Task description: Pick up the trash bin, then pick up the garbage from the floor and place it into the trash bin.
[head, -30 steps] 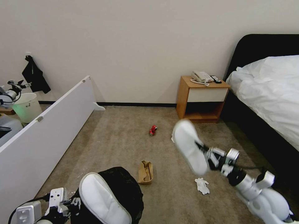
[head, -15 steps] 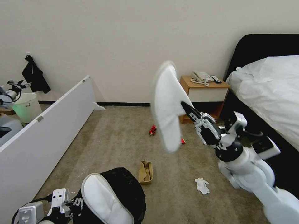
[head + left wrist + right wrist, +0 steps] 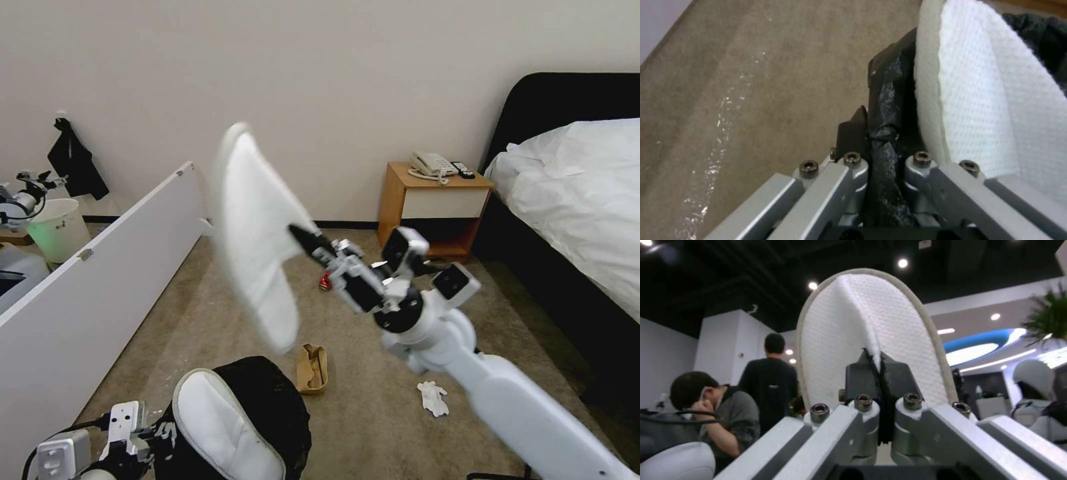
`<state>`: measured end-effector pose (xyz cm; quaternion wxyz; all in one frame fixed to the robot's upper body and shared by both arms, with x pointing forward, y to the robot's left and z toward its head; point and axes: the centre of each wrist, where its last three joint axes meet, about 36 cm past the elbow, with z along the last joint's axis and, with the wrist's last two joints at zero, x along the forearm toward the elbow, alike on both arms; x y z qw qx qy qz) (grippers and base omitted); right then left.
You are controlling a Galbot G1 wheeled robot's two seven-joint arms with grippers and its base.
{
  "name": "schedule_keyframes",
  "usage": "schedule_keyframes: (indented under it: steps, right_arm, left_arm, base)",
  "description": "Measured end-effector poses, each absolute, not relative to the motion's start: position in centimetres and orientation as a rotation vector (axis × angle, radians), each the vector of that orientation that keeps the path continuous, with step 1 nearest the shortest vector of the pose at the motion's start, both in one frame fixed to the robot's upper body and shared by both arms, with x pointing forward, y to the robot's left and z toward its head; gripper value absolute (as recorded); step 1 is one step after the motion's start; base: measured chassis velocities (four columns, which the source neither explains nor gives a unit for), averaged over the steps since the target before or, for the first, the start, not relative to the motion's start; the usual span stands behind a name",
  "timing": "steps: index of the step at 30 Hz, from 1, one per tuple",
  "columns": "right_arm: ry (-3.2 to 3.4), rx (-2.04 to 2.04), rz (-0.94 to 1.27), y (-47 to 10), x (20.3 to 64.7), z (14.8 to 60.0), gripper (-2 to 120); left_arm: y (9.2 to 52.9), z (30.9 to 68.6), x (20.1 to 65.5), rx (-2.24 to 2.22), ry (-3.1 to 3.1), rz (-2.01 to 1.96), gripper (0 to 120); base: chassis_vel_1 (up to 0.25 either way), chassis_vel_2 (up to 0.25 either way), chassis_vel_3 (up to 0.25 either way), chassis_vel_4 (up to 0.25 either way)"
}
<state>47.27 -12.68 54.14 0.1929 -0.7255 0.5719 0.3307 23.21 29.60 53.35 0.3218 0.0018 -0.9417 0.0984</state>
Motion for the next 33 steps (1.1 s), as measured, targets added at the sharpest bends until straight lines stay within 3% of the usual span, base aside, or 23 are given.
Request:
schedule_keyframes:
  steps: [12,33]
  right_arm:
    - [1.575,-2.129,0.984,-9.1,46.9,50.6,0]
    - [1.657,-2.197,0.991,-10.2,44.9,45.4,0]
  left_arm:
    - [29.6,53.5,23.3,0.003,-2.478,0.262,4]
    - [29.8,53.4,23.2,0.014,-2.473,0.263,4]
  base:
    - [0.000,0.000,0.000,0.000]
    - [0.000,0.000,0.000,0.000]
